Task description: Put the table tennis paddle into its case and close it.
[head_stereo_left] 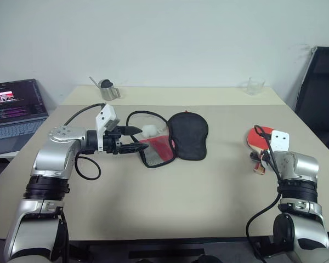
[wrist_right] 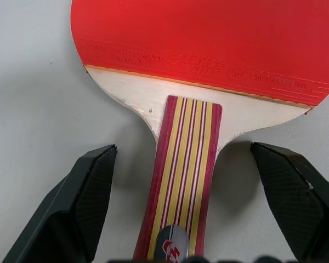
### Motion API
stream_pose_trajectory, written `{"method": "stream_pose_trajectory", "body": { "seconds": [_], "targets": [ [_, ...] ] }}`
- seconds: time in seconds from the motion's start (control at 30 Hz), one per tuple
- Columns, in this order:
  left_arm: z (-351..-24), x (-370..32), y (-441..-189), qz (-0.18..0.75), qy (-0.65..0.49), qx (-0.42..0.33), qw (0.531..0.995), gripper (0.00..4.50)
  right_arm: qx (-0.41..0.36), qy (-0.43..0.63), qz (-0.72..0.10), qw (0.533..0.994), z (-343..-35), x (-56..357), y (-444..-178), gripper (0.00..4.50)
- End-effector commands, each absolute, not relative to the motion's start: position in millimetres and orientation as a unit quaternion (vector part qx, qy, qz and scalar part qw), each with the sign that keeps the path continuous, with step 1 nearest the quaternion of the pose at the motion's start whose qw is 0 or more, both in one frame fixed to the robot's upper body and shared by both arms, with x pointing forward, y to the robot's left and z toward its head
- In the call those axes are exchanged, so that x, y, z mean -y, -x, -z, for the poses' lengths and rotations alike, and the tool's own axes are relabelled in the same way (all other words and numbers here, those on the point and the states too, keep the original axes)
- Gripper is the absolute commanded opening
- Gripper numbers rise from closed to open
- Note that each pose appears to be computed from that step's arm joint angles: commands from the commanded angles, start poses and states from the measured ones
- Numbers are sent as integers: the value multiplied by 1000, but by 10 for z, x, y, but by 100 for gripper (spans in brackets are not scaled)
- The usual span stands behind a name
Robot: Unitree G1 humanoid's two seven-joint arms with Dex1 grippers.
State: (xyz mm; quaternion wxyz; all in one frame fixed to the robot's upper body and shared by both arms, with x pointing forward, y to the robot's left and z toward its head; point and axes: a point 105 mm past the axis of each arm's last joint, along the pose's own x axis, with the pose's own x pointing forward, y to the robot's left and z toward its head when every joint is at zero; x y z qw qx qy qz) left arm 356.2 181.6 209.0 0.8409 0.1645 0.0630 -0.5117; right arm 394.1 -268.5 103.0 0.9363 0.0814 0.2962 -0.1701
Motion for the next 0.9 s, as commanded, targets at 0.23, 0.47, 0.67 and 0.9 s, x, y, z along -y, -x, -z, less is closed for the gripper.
{"method": "stream_pose_trajectory", "body": {
  "seconds": [0.23,0.47,0.67,0.9],
  "targets": [
    [-2240,-1778,-3530,509,-179,-43,841,363,-280,-77,192,938,-1105,2723,-3969,144],
    [-2262,-1790,-3545,504,-182,-43,843,363,-236,-71,181,952,-1399,2675,-4044,105],
    [-2266,-1783,-3542,505,-184,-43,842,363,-175,-66,145,972,-1825,2397,-4189,105],
    [-2267,-1813,-3535,499,-186,-43,845,363,-136,-101,67,983,-2205,1813,-4358,105]
  ]
}}
